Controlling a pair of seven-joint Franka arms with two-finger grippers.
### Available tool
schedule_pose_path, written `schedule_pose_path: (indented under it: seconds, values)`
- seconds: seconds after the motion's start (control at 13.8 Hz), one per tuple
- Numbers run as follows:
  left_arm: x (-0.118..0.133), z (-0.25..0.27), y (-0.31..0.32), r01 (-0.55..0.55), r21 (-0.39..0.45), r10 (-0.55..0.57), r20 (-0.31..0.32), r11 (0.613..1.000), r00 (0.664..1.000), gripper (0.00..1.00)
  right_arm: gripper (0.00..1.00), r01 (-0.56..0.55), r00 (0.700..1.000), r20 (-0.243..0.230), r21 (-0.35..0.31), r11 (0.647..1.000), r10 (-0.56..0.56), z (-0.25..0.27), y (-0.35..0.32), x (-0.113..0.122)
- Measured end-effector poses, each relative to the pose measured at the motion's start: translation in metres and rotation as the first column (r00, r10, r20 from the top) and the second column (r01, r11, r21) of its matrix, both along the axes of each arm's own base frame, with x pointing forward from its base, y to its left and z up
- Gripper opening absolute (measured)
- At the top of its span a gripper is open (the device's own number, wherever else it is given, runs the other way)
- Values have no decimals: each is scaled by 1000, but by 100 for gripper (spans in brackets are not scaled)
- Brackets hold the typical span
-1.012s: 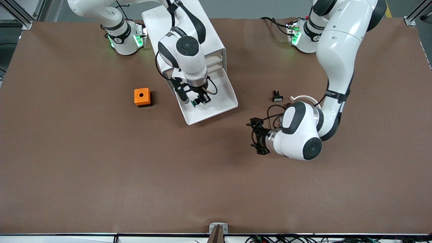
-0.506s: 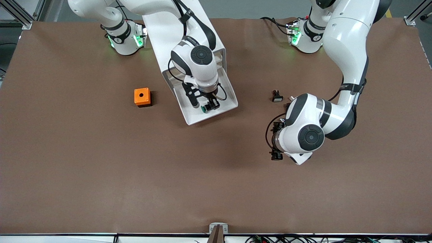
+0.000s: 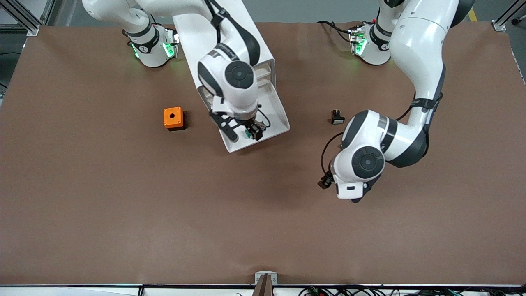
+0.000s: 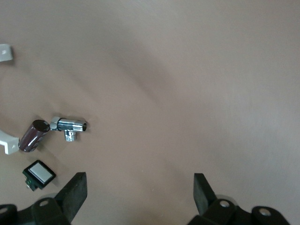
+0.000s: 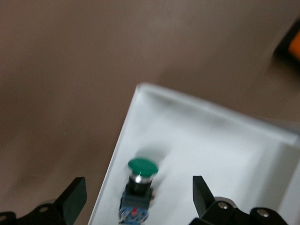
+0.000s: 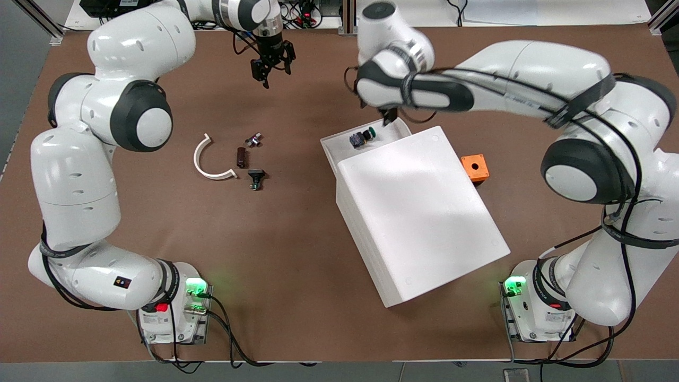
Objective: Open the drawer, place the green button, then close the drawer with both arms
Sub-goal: 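Withdraw the right gripper while the left gripper moves to the drawer front, then push the drawer closed with the left gripper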
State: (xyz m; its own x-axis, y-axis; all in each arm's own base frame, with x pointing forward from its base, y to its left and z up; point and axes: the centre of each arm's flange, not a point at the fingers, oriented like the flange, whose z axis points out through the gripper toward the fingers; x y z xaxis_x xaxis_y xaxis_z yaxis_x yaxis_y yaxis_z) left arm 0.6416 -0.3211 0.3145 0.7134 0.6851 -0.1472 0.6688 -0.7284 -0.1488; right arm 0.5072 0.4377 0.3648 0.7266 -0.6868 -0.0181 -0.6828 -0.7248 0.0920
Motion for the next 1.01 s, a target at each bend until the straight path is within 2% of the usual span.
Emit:
schedule_pose_path:
  seconds: [0.07, 0.22, 0.43, 0.58, 0.72, 0.87, 1.01]
  values:
    - [-9, -5, -18, 43, -9, -43, 3, 999, 999, 100, 100, -82, 996, -27, -5, 997, 82, 18, -32, 20]
    - [-33, -20, -65, 125, -28, -124, 22, 992, 992, 100, 100, -229, 971, -74, 11, 973, 229, 54, -112, 58]
    - [-79, -60, -141, 249, -57, -246, 59, 967, 967, 100, 100, -418, 899, -110, 78, 905, 424, 105, -255, 92]
    - [-97, -76, -168, 293, -76, -287, 83, 953, 954, 100, 100, -539, 828, -99, 127, 833, 552, 133, -338, 98]
    - [-114, -79, -185, 316, -102, -309, 76, 943, 948, 100, 100, -613, 769, -97, 171, 772, 632, 157, -399, 96]
    - [-137, -83, -203, 340, -128, -336, 49, 932, 940, 100, 100, -653, 731, -87, 195, 732, 676, 175, -435, 93]
    - [-163, -92, -218, 363, -145, -364, 15, 921, 931, 100, 100, -676, 712, -70, 198, 710, 698, 184, -456, 93]
